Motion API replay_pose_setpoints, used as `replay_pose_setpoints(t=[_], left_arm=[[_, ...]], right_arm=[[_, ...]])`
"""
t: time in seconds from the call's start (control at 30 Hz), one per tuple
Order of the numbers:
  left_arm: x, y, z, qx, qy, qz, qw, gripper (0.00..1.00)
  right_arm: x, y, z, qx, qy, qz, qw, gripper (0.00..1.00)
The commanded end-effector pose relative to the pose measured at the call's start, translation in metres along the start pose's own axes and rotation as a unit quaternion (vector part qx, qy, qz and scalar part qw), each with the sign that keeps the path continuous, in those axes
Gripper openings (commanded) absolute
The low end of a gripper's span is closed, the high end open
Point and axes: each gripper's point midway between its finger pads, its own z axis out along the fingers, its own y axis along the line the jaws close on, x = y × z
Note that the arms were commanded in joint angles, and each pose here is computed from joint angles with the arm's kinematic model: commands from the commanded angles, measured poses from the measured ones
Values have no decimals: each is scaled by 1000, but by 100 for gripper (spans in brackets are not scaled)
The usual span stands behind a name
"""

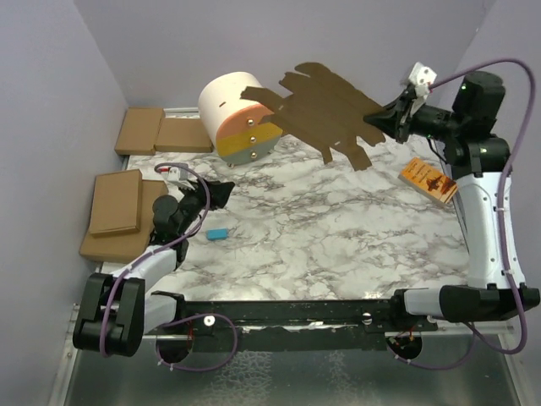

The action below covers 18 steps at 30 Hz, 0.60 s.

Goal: Fold the paper box

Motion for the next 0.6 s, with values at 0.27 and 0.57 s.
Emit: replay_pose_setpoints(t=[0.27, 0.57], left_arm=[[-88, -75, -1, 166, -179, 17, 970, 42], [-86, -147, -17, 327, -178, 59, 926, 55]], right_arm=[[-128, 50, -33, -150, -128, 76, 977, 1], [-123, 45, -37, -165, -128, 121, 970, 1]])
